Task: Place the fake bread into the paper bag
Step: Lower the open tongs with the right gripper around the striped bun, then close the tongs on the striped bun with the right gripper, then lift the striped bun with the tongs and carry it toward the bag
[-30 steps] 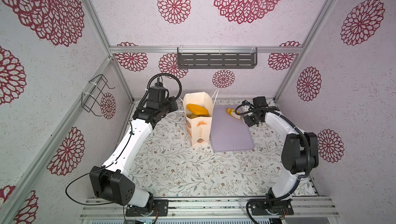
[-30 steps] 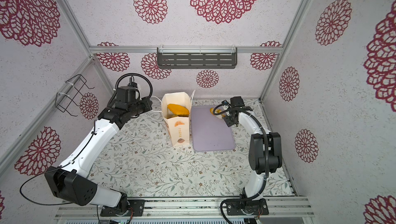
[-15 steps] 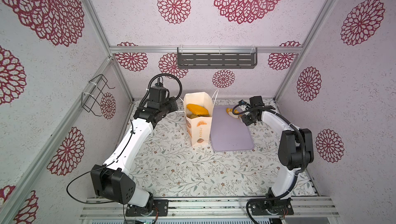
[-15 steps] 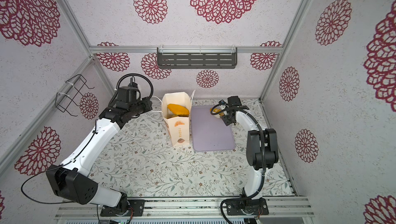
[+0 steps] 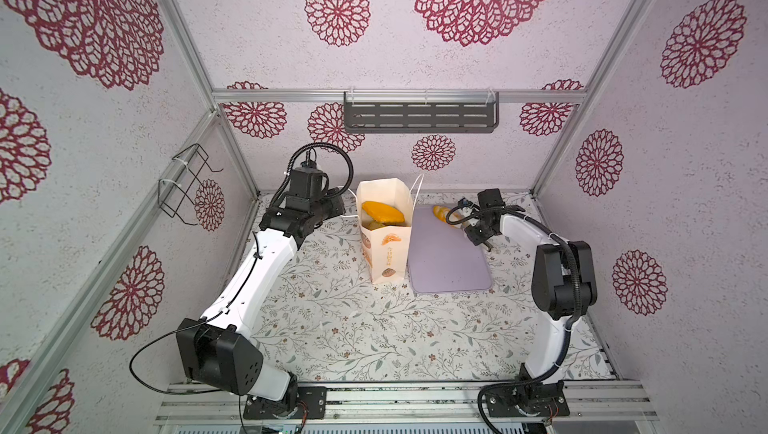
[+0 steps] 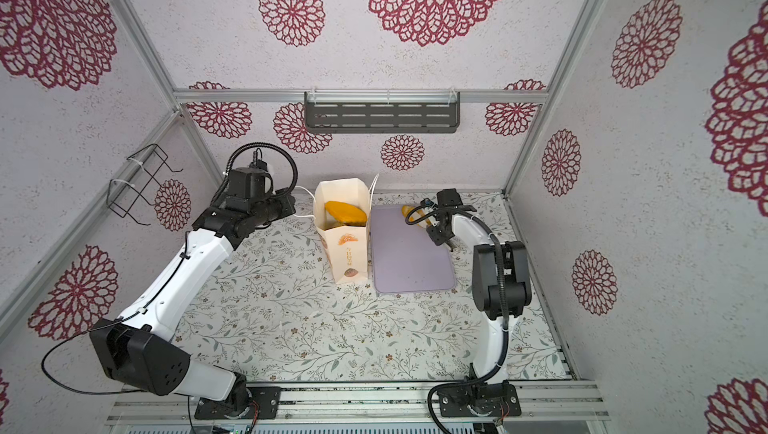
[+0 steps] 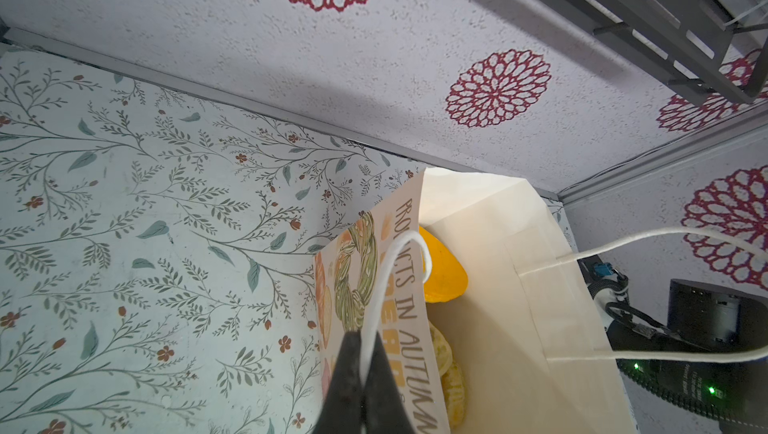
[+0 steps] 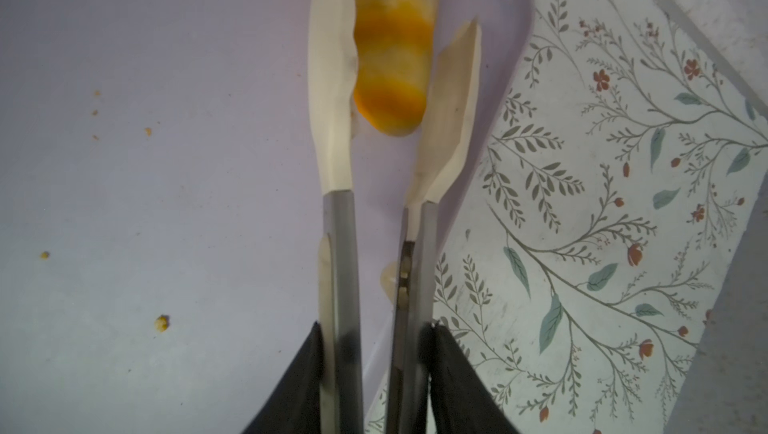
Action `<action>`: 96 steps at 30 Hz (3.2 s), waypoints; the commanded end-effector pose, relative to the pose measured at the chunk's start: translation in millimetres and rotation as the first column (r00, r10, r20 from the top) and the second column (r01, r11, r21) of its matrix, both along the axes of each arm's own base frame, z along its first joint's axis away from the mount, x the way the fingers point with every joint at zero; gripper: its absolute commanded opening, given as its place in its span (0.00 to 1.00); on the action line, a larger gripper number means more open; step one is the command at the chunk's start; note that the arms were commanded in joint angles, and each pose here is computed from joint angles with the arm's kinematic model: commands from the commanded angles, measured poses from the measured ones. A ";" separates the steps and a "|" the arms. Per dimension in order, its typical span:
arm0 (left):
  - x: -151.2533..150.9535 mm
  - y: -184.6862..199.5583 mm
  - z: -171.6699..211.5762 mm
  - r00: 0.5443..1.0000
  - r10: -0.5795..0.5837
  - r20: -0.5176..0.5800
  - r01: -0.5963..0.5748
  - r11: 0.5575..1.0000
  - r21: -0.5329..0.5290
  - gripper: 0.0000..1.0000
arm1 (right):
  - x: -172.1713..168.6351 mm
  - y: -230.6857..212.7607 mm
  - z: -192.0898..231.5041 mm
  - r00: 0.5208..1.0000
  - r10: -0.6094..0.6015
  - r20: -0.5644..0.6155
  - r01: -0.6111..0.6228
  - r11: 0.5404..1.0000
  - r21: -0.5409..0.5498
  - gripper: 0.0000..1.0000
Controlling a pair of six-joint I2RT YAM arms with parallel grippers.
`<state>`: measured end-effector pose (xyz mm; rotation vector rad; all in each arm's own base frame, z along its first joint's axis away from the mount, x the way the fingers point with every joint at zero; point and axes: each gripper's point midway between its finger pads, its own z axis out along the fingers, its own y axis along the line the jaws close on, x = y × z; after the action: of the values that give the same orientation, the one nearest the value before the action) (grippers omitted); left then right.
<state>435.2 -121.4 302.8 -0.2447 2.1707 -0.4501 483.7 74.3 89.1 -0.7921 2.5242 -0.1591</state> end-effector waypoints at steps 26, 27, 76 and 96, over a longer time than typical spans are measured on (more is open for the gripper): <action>1.9 0.6 6.8 1.000 -0.007 0.022 0.007 1.000 0.005 0.00 | 19.4 27.7 10.5 1.000 0.011 -0.008 -0.011 0.995 -0.095 0.35; 2.0 0.7 6.0 1.000 -0.007 0.020 0.007 1.000 0.006 0.00 | 19.0 28.1 11.1 1.000 0.009 -0.006 -0.009 0.996 -0.093 0.33; -3.4 0.3 18.3 0.999 -0.010 0.049 0.011 1.000 -0.015 0.00 | -115.7 66.1 79.5 0.984 -0.167 0.061 0.139 0.936 0.322 0.12; -2.9 -1.6 16.4 0.999 -0.015 0.045 0.016 1.000 -0.020 0.00 | -150.6 78.1 137.1 0.980 -0.156 0.122 0.112 0.945 0.307 0.10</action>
<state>434.5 -122.4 304.1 -0.2418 2.1687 -0.4587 332.3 155.4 180.3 -0.5375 2.4865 0.1175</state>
